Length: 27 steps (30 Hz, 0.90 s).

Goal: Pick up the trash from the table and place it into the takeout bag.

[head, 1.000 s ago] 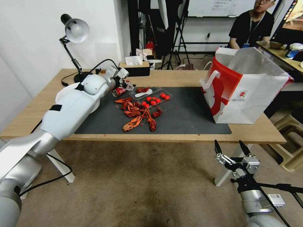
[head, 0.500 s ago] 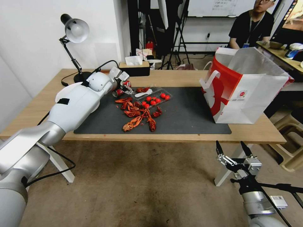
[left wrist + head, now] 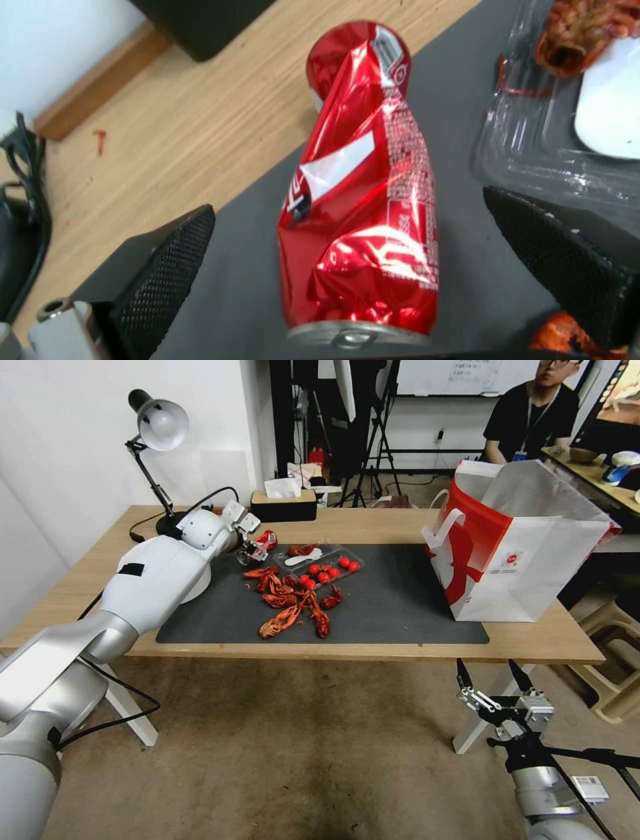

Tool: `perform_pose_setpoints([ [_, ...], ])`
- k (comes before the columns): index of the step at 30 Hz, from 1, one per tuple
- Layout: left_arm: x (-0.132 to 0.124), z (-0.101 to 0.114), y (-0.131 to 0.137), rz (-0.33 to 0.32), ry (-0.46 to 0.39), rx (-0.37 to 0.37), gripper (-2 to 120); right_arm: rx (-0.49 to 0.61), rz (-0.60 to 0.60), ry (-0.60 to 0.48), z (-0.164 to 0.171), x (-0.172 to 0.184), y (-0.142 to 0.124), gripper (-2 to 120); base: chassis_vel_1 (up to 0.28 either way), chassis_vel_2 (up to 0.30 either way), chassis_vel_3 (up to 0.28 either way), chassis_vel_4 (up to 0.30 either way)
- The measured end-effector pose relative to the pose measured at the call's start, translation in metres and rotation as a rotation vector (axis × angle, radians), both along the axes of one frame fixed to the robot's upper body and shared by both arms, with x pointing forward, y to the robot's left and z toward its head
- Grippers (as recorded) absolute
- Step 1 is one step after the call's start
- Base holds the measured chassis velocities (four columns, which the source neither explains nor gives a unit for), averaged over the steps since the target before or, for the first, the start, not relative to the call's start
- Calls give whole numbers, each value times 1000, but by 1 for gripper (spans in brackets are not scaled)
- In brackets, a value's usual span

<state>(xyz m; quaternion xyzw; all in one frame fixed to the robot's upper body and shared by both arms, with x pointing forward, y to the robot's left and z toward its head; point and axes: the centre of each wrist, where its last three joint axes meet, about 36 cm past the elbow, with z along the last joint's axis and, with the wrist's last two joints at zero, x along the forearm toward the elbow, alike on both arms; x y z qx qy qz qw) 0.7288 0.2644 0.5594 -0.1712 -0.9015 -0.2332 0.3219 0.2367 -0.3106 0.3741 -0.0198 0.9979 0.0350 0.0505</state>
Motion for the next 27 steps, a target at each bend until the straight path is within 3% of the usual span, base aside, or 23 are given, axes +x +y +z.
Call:
perform_pose_setpoints([
  [15,5,3,0,15,49,-79,100,-1,-1,0,-1,1,-1,100,0,0,0,0],
  [27,6,-4,2,16,64,-72,97,-1,-2,0,-1,1,-1,100,0,0,0,0],
])
